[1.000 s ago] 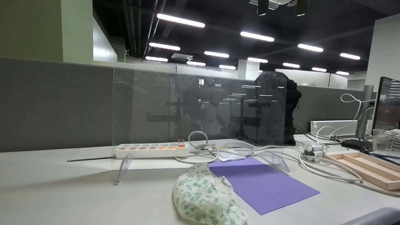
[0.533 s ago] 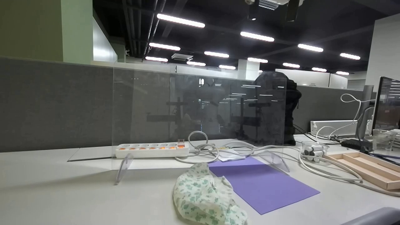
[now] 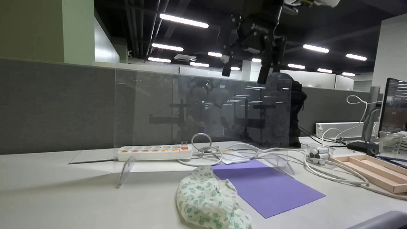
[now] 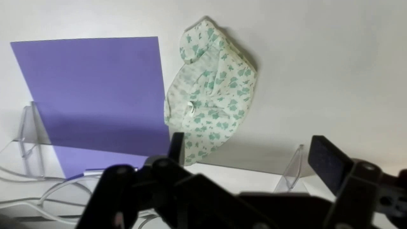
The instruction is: Hang the cloth on the screen
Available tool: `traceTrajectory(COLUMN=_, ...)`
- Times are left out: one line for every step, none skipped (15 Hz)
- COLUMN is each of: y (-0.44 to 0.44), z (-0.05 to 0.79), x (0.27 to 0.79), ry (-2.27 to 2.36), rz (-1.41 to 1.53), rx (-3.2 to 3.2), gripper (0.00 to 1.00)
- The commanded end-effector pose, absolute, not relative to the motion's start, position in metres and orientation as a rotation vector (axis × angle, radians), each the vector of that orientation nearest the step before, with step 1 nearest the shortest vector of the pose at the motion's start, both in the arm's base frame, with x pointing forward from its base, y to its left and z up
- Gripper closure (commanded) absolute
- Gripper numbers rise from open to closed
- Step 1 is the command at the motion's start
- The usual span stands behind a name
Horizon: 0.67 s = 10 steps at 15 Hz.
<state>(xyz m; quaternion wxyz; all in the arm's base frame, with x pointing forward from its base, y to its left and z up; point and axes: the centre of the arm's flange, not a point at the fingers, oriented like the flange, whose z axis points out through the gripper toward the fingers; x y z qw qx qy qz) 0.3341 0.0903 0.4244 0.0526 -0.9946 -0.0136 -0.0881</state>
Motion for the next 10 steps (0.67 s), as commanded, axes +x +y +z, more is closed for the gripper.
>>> traceTrajectory(y=0.101, z=0.384, x=0.356, ry=-0.154, rz=-0.145, rx=-2.991, gripper=0.00)
traceTrajectory(y=0.104, z=0.373, x=0.357, ry=-0.192, rz=-0.127, rx=-3.000, gripper=0.00)
traceTrajectory(y=0.107, z=0.363, x=0.358, ry=-0.223, rz=-0.108, rx=-3.004, gripper=0.00)
traceTrajectory(y=0.110, z=0.351, x=0.357, ry=-0.238, rz=-0.088, rx=-3.028, gripper=0.00)
traceTrajectory(y=0.111, z=0.342, x=0.357, ry=-0.183, rz=-0.090, rx=-3.096, gripper=0.00)
traceTrajectory(y=0.106, z=0.357, x=0.351, ry=-0.216, rz=-0.095, rx=-3.038, gripper=0.00)
traceTrajectory(y=0.107, z=0.349, x=0.353, ry=-0.220, rz=-0.084, rx=-3.059, gripper=0.00)
traceTrajectory(y=0.109, z=0.344, x=0.354, ry=-0.224, rz=-0.075, rx=-3.068, gripper=0.00)
traceTrajectory(y=0.109, z=0.341, x=0.354, ry=-0.226, rz=-0.069, rx=-3.070, gripper=0.00)
traceTrajectory(y=0.109, z=0.340, x=0.354, ry=-0.227, rz=-0.068, rx=-3.071, gripper=0.00)
